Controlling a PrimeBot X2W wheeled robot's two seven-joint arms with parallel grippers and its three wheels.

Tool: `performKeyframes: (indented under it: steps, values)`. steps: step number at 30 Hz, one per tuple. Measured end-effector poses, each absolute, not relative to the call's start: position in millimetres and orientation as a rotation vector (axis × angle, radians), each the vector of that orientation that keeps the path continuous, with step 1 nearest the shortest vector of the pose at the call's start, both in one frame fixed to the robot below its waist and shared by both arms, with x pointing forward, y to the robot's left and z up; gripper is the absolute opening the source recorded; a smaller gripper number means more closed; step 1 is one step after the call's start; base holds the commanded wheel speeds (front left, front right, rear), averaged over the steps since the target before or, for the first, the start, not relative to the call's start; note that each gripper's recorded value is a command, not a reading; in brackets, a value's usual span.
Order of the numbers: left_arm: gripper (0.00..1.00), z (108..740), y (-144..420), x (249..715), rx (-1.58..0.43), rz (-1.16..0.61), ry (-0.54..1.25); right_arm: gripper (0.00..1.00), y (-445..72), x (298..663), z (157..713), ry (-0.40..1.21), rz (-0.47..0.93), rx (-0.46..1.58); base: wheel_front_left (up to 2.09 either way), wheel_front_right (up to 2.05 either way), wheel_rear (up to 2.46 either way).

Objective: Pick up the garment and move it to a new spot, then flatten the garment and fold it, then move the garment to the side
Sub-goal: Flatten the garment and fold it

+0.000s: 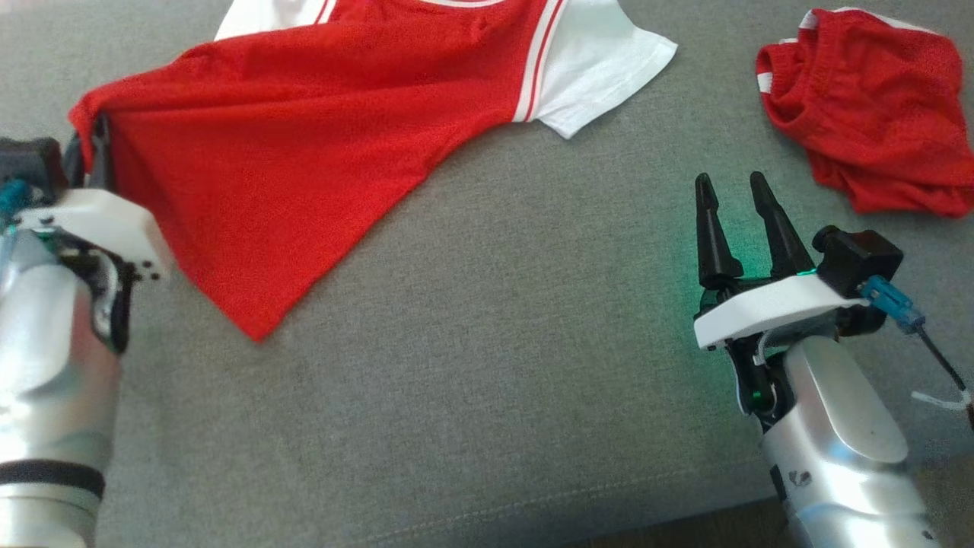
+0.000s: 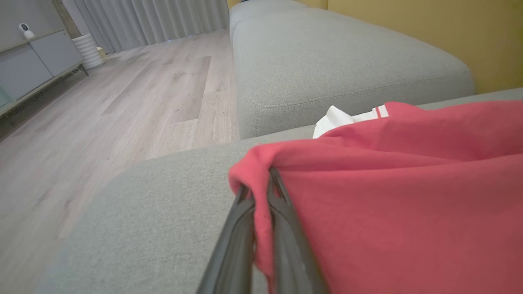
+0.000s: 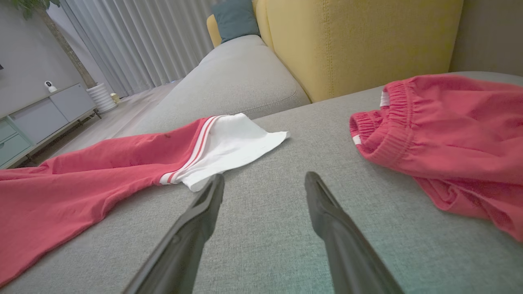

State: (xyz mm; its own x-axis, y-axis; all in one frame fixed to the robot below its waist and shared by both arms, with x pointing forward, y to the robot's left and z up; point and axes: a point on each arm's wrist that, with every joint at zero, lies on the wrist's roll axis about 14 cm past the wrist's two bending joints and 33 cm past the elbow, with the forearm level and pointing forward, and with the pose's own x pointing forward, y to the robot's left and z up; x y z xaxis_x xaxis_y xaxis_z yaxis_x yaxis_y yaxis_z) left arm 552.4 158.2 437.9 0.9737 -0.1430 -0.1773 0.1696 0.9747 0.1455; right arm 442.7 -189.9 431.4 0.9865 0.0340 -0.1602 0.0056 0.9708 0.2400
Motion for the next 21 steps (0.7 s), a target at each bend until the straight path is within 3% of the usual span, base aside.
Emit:
performKeyframes:
  steps: [6,7,8,9,14,21]
  values:
    - [0.03,440.9,170.4,570.3,0.223,-0.145,0.171,1.0,-193.4,441.2,425.3,0.18,0.004,0.24,0.0,0.0,0.0]
    - [0.21,442.2,171.5,571.9,0.224,-0.131,0.168,1.0,-193.7,440.9,425.3,0.18,0.003,0.24,0.0,0.0,0.0]
    - [0.79,443.7,172.6,572.8,0.223,-0.118,0.162,1.0,-194.3,440.6,425.7,0.179,0.002,0.239,0.0,0.0,0.0]
    - [1.0,444.9,172.7,573.0,0.216,-0.109,0.16,1.0,-195.2,440.3,426.6,0.177,0.0,0.239,0.0,0.0,0.0]
    - [1.0,447.1,166.2,565.1,0.169,-0.081,0.149,1.0,-196.3,440.5,434.0,0.157,-0.002,0.238,0.0,0.0,0.0]
    - [1.0,434.8,140.3,518.8,0.078,-0.089,0.159,1.0,-191.8,442.9,455.5,0.099,0.022,0.211,0.0,0.0,0.0]
